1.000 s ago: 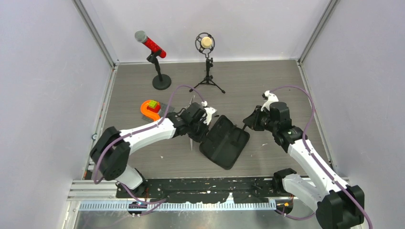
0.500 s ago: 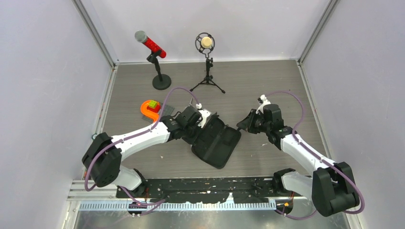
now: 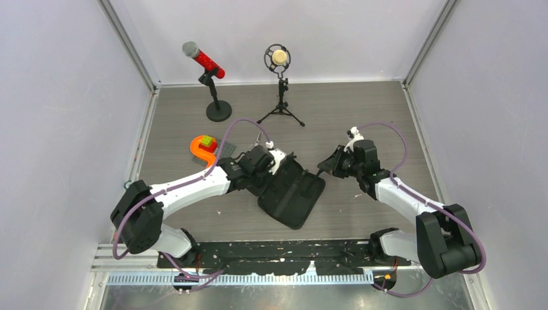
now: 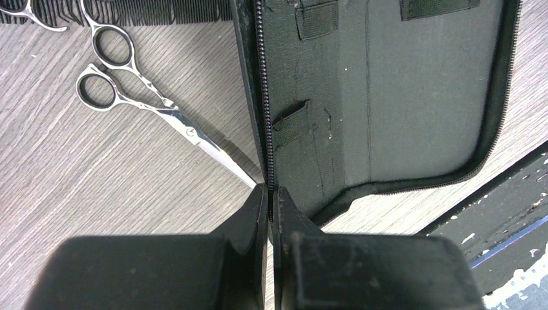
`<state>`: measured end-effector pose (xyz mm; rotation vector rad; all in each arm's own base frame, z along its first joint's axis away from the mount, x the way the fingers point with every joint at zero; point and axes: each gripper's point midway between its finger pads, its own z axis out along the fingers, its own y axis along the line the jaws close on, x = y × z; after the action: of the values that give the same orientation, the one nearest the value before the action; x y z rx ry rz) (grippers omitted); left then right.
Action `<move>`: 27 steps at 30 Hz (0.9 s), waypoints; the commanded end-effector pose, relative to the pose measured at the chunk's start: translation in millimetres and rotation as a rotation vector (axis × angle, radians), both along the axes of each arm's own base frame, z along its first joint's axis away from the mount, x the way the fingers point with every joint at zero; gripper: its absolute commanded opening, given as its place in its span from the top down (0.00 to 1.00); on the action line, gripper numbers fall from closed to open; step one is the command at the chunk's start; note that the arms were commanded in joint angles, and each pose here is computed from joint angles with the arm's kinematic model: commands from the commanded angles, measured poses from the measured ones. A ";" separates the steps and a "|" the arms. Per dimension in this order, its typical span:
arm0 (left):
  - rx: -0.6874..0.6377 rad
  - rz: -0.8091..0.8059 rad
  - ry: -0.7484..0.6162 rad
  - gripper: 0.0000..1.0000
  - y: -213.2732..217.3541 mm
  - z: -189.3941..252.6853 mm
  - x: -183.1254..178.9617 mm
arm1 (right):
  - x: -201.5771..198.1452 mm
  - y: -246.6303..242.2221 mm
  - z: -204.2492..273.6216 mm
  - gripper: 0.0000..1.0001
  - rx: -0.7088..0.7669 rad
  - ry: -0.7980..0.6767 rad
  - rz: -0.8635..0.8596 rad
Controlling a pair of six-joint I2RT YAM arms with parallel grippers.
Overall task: Sort the hair-cutting tools
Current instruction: Place the haircut tool in the hairdressing tool bag.
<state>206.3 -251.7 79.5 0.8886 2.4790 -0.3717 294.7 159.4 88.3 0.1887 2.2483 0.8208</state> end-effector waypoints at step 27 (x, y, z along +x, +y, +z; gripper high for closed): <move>-0.088 0.214 -0.133 1.00 -0.7 31.6 15.3 | -45.0 21.1 -56.5 0.70 0.202 0.176 0.048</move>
<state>206.3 -251.1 91.3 0.6683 2.4803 -0.3407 260.7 179.2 37.8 0.3685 2.3221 1.0931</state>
